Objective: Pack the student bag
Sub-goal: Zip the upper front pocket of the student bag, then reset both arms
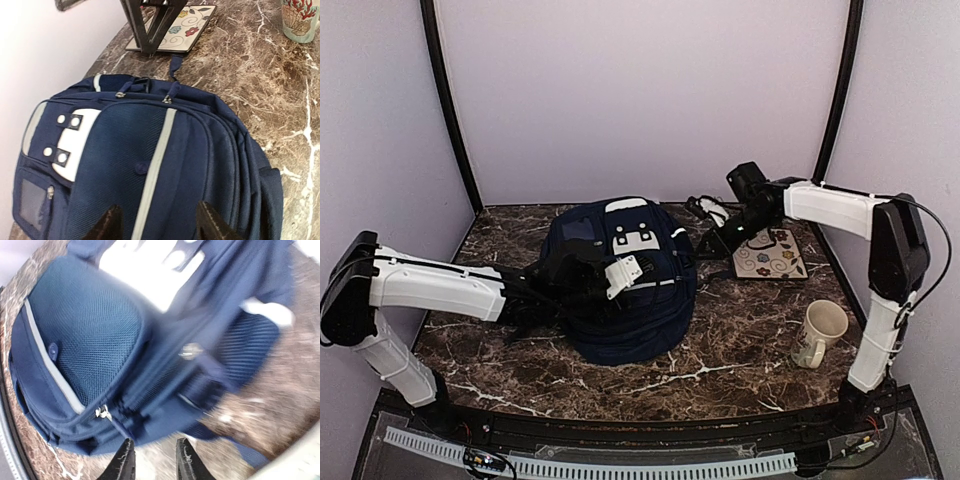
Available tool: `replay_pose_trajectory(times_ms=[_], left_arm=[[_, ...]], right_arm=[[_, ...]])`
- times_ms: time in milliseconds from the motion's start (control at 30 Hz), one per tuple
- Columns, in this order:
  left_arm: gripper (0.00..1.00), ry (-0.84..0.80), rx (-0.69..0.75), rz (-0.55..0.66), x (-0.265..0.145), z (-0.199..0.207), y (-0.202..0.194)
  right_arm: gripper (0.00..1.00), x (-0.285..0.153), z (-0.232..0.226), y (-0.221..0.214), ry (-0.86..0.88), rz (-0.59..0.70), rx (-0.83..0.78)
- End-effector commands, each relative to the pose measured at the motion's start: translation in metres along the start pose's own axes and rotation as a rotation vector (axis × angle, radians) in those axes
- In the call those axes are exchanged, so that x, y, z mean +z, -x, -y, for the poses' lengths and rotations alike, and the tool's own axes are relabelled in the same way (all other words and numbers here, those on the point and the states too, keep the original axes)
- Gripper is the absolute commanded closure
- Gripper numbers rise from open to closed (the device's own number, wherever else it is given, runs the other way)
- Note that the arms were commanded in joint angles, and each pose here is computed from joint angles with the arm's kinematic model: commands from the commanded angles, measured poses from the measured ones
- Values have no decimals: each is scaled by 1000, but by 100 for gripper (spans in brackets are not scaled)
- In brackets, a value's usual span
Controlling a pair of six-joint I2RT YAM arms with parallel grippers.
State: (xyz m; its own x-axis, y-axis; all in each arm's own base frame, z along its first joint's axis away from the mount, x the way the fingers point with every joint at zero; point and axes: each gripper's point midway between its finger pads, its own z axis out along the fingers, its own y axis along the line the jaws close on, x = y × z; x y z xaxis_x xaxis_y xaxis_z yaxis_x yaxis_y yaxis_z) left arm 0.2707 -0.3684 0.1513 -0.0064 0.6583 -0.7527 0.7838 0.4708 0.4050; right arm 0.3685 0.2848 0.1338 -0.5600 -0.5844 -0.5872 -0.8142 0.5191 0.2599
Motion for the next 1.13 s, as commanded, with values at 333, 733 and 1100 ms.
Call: replay_pose_trajectory(times_ms=[333, 733, 1100], left_arm=[[17, 433, -3, -3, -88, -140, 48], [1, 862, -434, 78, -150, -233, 0], [1, 907, -481, 106, -166, -235, -37]], right_arm=[[46, -195, 33, 74, -453, 432, -94], [0, -267, 74, 53, -694, 736, 148], [0, -250, 92, 19, -540, 755, 267]])
